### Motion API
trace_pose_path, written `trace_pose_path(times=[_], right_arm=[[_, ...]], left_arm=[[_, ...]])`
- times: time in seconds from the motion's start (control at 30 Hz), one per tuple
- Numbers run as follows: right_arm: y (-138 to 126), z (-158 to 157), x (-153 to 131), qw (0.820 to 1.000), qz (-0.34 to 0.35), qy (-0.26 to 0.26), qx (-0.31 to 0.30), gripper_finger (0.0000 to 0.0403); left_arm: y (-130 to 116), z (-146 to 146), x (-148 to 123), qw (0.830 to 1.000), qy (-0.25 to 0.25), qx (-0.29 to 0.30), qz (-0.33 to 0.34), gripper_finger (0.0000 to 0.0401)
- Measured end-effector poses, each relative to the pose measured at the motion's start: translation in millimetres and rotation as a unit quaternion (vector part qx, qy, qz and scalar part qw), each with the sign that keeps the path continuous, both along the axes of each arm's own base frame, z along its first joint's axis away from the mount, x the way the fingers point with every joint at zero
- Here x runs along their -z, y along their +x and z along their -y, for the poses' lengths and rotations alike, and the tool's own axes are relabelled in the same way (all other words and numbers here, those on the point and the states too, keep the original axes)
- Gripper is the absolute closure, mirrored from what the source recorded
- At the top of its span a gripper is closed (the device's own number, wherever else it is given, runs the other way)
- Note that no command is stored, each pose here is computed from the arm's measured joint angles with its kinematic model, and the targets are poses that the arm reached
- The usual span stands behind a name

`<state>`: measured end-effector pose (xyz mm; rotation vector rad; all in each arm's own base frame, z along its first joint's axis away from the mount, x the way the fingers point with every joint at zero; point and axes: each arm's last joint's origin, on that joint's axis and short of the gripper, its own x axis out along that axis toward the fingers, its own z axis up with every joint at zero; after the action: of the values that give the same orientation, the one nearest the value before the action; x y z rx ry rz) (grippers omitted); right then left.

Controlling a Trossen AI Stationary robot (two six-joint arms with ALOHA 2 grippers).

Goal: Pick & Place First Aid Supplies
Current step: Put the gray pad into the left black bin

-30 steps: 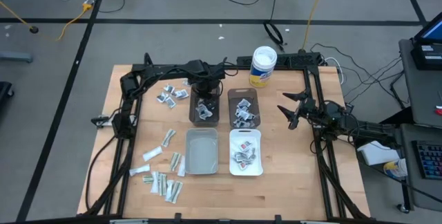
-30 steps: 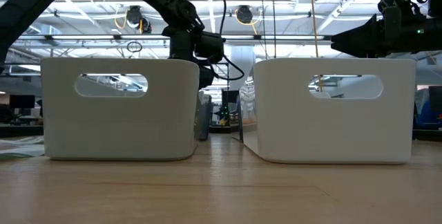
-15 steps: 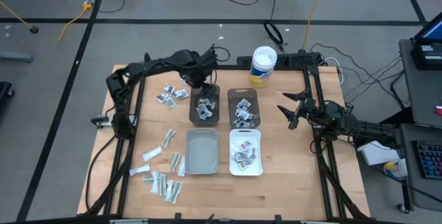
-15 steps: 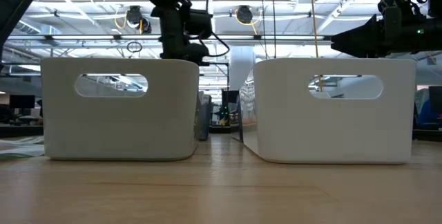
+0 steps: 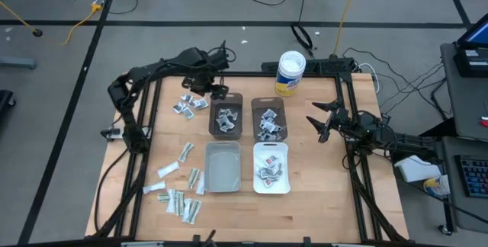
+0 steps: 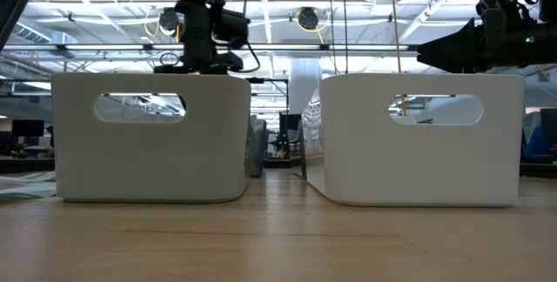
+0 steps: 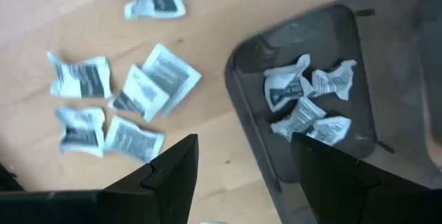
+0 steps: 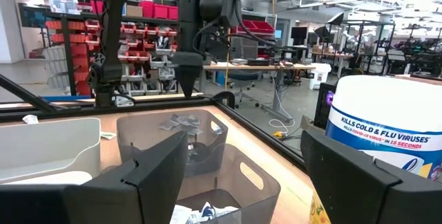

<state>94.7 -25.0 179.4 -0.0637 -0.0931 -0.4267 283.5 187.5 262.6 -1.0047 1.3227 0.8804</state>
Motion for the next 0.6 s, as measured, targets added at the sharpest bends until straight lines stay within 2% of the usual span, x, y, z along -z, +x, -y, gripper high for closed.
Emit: trace_pose_path(times=[0.2, 0.6], right_arm=[[0.0, 0.0, 0.0, 1.000, 0.000, 0.000, 0.000, 0.0124], [-0.4, 0.8, 0.0, 1.000, 0.000, 0.001, 0.015, 0.0124]], left_arm=[[-26.0, 13.2, 3.8, 0.997, 0.002, -0.078, 0.011, 0.0155], [-76.1, 39.3, 32.0, 0.978, -0.029, -0.203, -0.046, 0.0168]])
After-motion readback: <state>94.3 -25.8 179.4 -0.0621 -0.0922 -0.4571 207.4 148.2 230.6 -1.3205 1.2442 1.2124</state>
